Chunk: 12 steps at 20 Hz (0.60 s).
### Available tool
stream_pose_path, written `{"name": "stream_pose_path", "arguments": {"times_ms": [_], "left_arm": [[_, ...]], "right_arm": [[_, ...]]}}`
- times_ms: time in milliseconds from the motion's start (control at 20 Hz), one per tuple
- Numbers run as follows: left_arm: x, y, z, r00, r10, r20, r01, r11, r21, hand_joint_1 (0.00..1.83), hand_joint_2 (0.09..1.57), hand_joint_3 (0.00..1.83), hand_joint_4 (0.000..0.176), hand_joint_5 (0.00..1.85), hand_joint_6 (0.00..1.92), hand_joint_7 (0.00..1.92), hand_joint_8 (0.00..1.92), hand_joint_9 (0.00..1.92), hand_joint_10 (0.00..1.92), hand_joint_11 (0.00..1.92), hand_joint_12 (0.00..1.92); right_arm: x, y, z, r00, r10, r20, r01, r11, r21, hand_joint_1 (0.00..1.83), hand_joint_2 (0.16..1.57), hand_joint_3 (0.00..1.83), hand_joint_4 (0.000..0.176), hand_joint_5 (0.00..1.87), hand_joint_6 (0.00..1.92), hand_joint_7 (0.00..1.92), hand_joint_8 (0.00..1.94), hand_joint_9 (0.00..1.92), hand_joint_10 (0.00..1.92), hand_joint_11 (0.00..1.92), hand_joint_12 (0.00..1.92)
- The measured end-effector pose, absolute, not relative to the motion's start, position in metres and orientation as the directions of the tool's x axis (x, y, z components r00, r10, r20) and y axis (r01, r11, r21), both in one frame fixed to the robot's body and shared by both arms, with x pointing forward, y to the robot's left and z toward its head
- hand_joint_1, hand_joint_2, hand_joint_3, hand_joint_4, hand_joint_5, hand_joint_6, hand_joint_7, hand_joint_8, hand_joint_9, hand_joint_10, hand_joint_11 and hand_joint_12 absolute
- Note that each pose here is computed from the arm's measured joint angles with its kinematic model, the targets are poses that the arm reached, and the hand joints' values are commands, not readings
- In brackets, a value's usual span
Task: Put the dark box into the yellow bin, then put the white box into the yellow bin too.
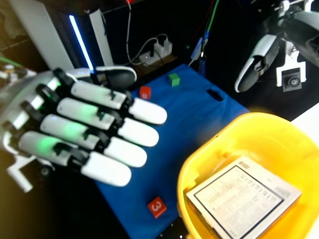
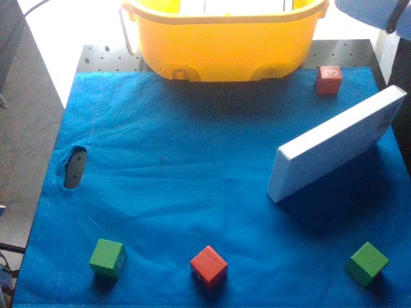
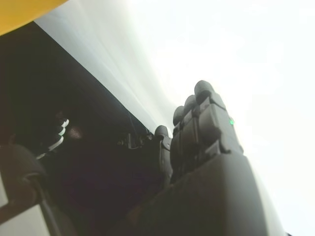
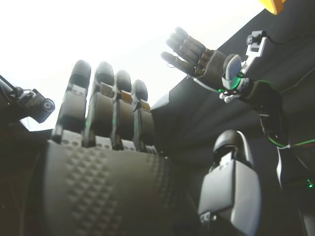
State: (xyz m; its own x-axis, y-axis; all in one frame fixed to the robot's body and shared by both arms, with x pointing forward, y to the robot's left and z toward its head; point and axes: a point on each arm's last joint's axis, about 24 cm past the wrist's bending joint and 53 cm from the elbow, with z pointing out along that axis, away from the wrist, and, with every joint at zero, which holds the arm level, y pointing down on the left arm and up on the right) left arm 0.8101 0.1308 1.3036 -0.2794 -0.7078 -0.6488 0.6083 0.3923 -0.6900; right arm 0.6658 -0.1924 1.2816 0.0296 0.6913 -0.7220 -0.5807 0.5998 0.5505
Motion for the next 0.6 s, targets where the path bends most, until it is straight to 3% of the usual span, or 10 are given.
{"name": "stream_pose_path", "arguments": {"times_ms": [150,250,300,350,400,450,500,550,600], "left_arm": [[0.807,0.152,1.301,-0.268,-0.699,-0.663,0.590,0.425,-0.686,1.06,0.69,0.00,0.130,0.22,0.00,0.19,0.01,0.12,0.00,0.08,0.15],[0.805,0.167,1.302,-0.256,-0.699,-0.668,0.581,0.441,-0.684,1.05,0.70,0.00,0.150,0.20,0.00,0.17,0.00,0.08,0.00,0.05,0.13],[0.804,0.174,1.302,-0.250,-0.698,-0.671,0.575,0.451,-0.683,1.04,0.69,0.00,0.132,0.20,0.00,0.18,0.00,0.08,0.00,0.05,0.12],[0.803,0.179,1.302,-0.244,-0.696,-0.675,0.571,0.460,-0.680,1.03,0.68,0.00,0.132,0.19,0.00,0.17,0.00,0.07,0.00,0.06,0.12],[0.802,0.180,1.301,-0.242,-0.688,-0.684,0.571,0.470,-0.674,1.06,0.69,0.00,0.134,0.19,0.00,0.16,0.00,0.07,0.00,0.06,0.11],[0.802,0.182,1.301,-0.240,-0.687,-0.686,0.568,0.474,-0.673,1.09,0.69,0.00,0.116,0.20,0.01,0.16,0.00,0.06,0.00,0.04,0.10],[0.801,0.184,1.302,-0.238,-0.688,-0.685,0.566,0.475,-0.674,1.12,0.69,0.00,0.108,0.23,0.00,0.16,0.00,0.10,0.00,0.10,0.08],[0.802,0.188,1.302,-0.234,-0.689,-0.686,0.564,0.478,-0.673,1.13,0.70,0.00,0.116,0.24,0.00,0.15,0.00,0.08,0.00,0.10,0.07],[0.801,0.190,1.303,-0.231,-0.689,-0.687,0.562,0.482,-0.672,1.14,0.70,0.00,0.125,0.25,0.01,0.15,0.00,0.06,0.00,0.10,0.06]], "right_arm": [[0.657,-0.187,1.285,0.018,0.685,-0.729,-0.599,0.591,0.541,0.31,0.94,0.01,0.000,0.15,0.00,0.35,0.01,0.31,0.02,0.06,0.27],[0.650,-0.181,1.286,0.004,0.686,-0.728,-0.608,0.580,0.543,0.29,0.91,0.00,0.000,0.10,0.00,0.33,0.00,0.30,0.01,0.08,0.28],[0.644,-0.175,1.286,-0.009,0.680,-0.733,-0.619,0.572,0.539,0.32,0.89,0.00,0.012,0.08,0.00,0.31,0.00,0.28,0.00,0.08,0.28],[0.640,-0.171,1.286,-0.017,0.677,-0.735,-0.627,0.566,0.536,0.35,0.86,0.00,0.024,0.09,0.00,0.31,0.00,0.28,0.00,0.07,0.36],[0.637,-0.167,1.285,-0.025,0.672,-0.740,-0.634,0.562,0.531,0.38,0.86,0.00,0.025,0.08,0.00,0.30,0.00,0.27,0.00,0.06,0.37],[0.632,-0.164,1.282,-0.035,0.660,-0.750,-0.640,0.562,0.524,0.41,0.85,0.00,0.031,0.10,0.00,0.31,0.00,0.27,0.00,0.05,0.38],[0.628,-0.162,1.277,-0.050,0.648,-0.760,-0.639,0.564,0.523,0.41,0.83,0.00,0.025,0.11,0.01,0.33,0.01,0.30,0.01,0.11,0.41],[0.625,-0.162,1.271,-0.065,0.636,-0.769,-0.634,0.569,0.524,0.45,0.81,0.00,0.024,0.12,0.01,0.33,0.01,0.31,0.01,0.11,0.41],[0.624,-0.163,1.267,-0.070,0.630,-0.774,-0.627,0.575,0.525,0.47,0.80,0.00,0.039,0.12,0.01,0.32,0.00,0.29,0.01,0.09,0.41]]}}
